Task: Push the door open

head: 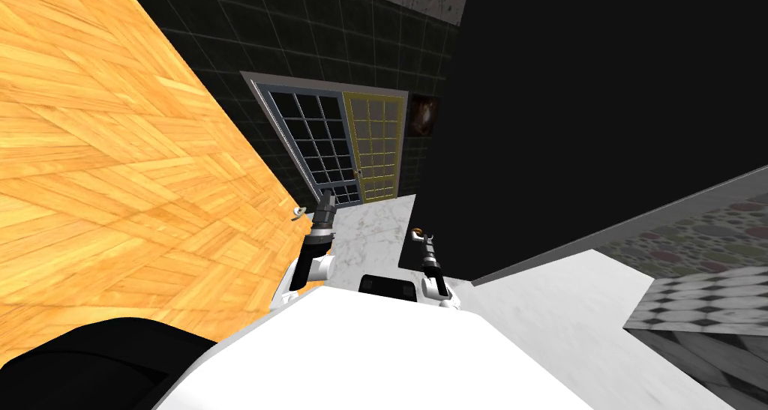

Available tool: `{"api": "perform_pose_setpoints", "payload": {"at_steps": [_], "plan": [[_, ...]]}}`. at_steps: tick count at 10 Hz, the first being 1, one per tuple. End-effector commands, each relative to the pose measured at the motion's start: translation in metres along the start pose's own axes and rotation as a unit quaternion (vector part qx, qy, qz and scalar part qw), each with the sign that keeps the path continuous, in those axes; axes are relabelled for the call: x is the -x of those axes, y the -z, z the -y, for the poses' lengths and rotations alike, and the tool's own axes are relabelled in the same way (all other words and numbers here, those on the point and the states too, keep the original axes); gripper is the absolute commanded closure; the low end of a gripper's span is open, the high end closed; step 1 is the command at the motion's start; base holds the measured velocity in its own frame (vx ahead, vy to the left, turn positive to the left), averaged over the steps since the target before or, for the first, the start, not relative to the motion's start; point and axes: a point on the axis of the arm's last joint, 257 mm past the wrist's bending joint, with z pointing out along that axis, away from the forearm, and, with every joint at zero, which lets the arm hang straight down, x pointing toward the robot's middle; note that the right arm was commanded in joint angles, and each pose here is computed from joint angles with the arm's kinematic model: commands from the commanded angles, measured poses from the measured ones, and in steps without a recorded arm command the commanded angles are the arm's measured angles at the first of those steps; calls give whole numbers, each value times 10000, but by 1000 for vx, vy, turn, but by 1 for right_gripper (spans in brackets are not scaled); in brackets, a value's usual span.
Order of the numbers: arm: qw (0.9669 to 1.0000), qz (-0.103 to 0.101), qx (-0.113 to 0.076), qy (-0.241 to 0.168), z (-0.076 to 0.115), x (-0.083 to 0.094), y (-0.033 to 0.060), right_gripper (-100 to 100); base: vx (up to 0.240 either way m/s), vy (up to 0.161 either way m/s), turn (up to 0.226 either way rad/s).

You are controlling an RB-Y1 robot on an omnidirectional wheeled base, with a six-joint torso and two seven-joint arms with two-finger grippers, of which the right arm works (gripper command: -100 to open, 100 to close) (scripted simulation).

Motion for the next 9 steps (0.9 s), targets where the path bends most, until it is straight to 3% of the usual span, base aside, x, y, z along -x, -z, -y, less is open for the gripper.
{"api": "perform_pose_setpoints", "payload": {"at_steps": [1, 5, 6, 9], "plan": [[9999, 130, 58, -17, -50, 101, -46, 100, 179, 124, -69], [9996, 282, 21, -33, -16, 208, -32, 100, 131, 73, -49], [9992, 389, 32, 1, -26, 335, -35, 100, 119, 37, -40], [9988, 496, 36, 29, -30, 453, -32, 100, 165, 35, -34]]}}
